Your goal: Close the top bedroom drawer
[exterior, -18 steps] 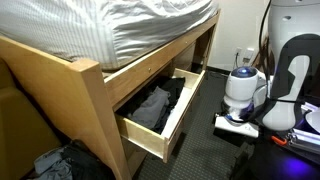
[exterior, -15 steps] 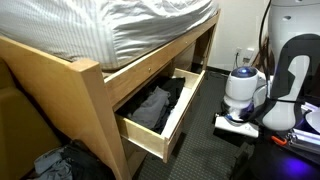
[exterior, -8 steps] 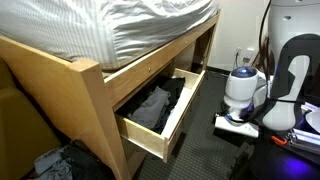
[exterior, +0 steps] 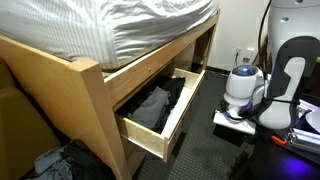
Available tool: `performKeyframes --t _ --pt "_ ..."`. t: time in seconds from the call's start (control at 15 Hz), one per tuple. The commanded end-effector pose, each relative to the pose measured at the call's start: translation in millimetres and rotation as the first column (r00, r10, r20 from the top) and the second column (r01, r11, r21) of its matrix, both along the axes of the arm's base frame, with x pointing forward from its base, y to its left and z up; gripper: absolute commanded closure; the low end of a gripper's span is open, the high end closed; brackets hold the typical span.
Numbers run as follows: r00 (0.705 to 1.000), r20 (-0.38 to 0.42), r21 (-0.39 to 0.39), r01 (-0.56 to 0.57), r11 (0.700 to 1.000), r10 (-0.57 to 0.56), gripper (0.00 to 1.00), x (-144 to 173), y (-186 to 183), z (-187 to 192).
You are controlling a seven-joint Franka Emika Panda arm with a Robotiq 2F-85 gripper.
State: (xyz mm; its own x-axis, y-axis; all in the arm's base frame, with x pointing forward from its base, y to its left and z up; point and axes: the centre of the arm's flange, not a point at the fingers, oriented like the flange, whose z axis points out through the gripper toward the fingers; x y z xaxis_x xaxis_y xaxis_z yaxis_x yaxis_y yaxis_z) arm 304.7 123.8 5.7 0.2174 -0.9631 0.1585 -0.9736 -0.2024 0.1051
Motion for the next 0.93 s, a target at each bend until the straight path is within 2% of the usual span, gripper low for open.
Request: performKeyframes --t 0.0,0.2,0.33,0.4,0.53,0.67,0.73,0.8,0.87 --pt "0.993 0.098 -0.151 -0.056 0.987 0.071 0.00 11 -38 48" --pt "0.973 0.162 -0.285 -0.112 0.952 0.163 0.00 12 -60 92" --pt "0.949 0.248 -0.353 -0.096 0.931 0.192 0.00 1 -73 104" --pt "0.970 0.197 -0.287 -0.083 0.954 0.143 0.00 24 -75 72" --pt "0.955 0.239 -0.320 -0.092 0.943 0.175 0.00 30 -68 80" --pt "0.950 0.243 -0.336 -0.106 0.936 0.195 0.00 31 -64 77" --pt "0.942 0.281 -0.225 -0.124 0.966 0.186 0.00 29 -71 78" --pt "0.932 0.303 -0.194 -0.144 0.970 0.199 0.00 86 -42 51" --pt "0.919 0.335 -0.167 -0.158 0.973 0.206 0.00 98 -35 45"
